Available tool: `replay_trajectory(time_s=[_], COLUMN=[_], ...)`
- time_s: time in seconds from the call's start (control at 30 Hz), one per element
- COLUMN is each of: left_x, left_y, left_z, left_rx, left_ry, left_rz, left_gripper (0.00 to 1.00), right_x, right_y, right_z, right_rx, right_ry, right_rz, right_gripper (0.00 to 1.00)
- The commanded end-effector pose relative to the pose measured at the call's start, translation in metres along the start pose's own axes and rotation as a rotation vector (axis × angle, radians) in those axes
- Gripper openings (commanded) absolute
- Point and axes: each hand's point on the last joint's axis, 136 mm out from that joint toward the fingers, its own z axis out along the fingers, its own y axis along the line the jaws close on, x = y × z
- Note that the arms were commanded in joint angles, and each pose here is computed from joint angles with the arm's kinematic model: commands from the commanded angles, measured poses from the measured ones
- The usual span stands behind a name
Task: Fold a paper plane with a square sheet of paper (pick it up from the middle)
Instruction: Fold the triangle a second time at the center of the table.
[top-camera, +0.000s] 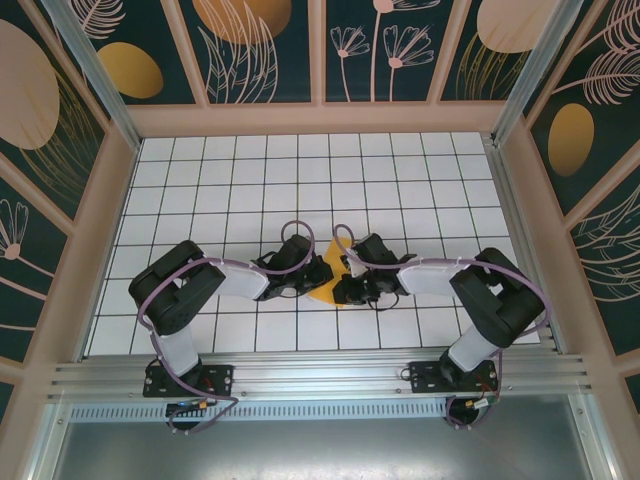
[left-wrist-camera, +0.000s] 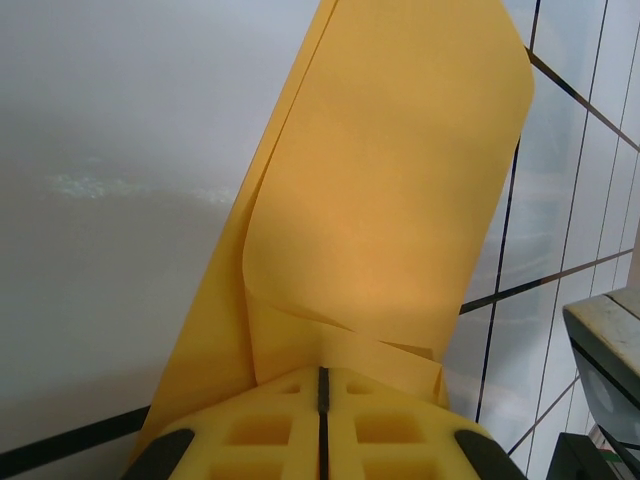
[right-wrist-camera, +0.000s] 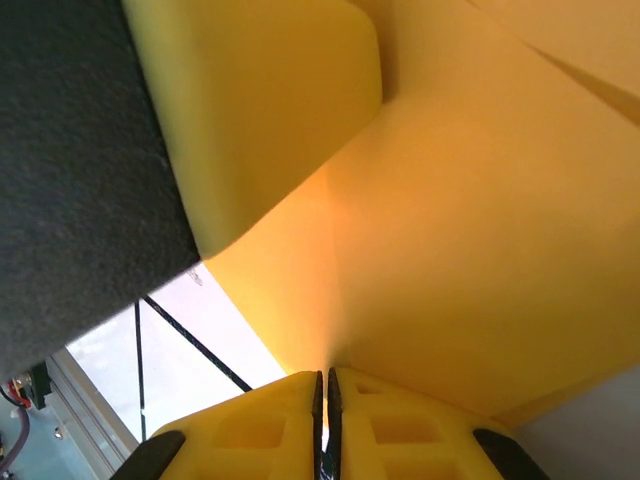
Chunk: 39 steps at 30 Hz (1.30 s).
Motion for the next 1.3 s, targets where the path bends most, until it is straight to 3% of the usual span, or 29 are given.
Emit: replay_trajectory(time_s=[0.0,0.2,0.5,0.63,0.83,1.03,1.27], left_x=[0.009,0.010,0.009,0.008,0.006,-0.001,0.006], left_y=[0.034,0.036,0.032,0.030,0.019,-0.014,-0.035], left_z=[-0.001,0.000,0.000,0.000,-0.004,-0.017,-0.036], left_rx=[-0.132,-0.134,-0.123,-0.121,-0.094,-0.007,0.087], left_ry=[0.022,0.023,0.024,0.023,0.018,0.002,0.025], left_rz=[0.008,0.006,0.008,0.010,0.023,0.057,0.056], left_gripper=[0.09,0.09,0.09,0.09,0.11,0.15,0.09], right_x=[0.029,0.047,-0.013,-0.022,0.003,0.015,0.014], right_y=[-0.015,-0.016,0.031,0.018,-0.013,-0.029,-0.029], right_z=[-0.006,-0.017,-0.034,-0.021,0.000,0.005,0.004], right_rx=[0.041,0.027,-0.064,-0.040,0.006,0.037,0.043], right_ry=[0.048,0.066,-0.105,-0.096,-0.020,-0.011,-0.020], right_rz=[0.047,0.043,-0.045,-0.017,0.042,0.080,0.082], right_gripper=[0.15,0.15,0.15,0.15,0.14,0.13,0.12])
